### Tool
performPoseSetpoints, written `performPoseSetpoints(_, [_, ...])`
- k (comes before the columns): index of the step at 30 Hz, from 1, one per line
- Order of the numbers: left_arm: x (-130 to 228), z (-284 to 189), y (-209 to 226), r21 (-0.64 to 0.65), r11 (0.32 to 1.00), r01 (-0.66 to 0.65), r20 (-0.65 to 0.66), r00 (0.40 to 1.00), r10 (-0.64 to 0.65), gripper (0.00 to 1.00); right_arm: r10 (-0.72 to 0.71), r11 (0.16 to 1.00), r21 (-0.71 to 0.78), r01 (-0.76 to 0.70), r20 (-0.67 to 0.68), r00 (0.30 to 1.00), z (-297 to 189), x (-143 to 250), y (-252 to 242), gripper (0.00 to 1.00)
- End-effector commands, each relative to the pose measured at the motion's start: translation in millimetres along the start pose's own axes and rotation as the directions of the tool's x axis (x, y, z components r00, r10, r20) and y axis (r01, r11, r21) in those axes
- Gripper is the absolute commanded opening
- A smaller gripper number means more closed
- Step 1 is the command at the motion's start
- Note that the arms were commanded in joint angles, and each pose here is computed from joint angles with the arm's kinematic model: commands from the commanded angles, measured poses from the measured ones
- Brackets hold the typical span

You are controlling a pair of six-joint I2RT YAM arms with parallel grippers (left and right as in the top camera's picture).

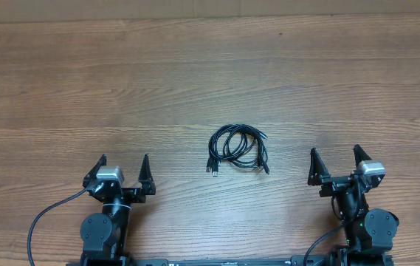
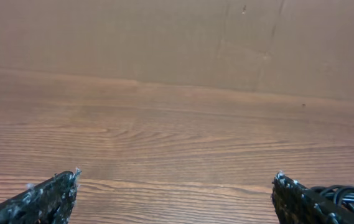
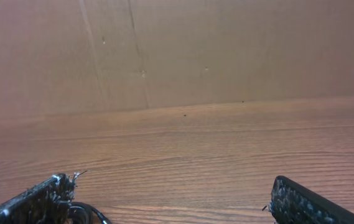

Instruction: Untangle cables

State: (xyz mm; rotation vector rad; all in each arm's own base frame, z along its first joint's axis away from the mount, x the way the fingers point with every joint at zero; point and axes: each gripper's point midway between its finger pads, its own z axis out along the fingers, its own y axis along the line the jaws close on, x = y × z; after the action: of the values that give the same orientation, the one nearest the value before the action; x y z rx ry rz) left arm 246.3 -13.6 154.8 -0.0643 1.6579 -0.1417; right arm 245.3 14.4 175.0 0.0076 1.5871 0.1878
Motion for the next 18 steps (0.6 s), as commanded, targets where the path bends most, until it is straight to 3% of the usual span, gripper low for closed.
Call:
performPoseSetpoints(1, [2.4, 0.5, -2.2, 0.018, 0.999, 0.034, -0.009, 0.999, -0.034, 1.0, 0.002, 1.0, 0.011, -0.002, 0.005, 1.0, -0.1, 1.6, -2.2, 1.0])
performPoseSetpoints(18, [-1.2, -1.8, -11.8, 0.067, 0.997, -0.024, -0.046, 0.999, 0.028, 1.0, 0.002, 1.0, 0.01, -0.002, 0.005, 1.0, -0.1, 1.5, -2.2, 1.0])
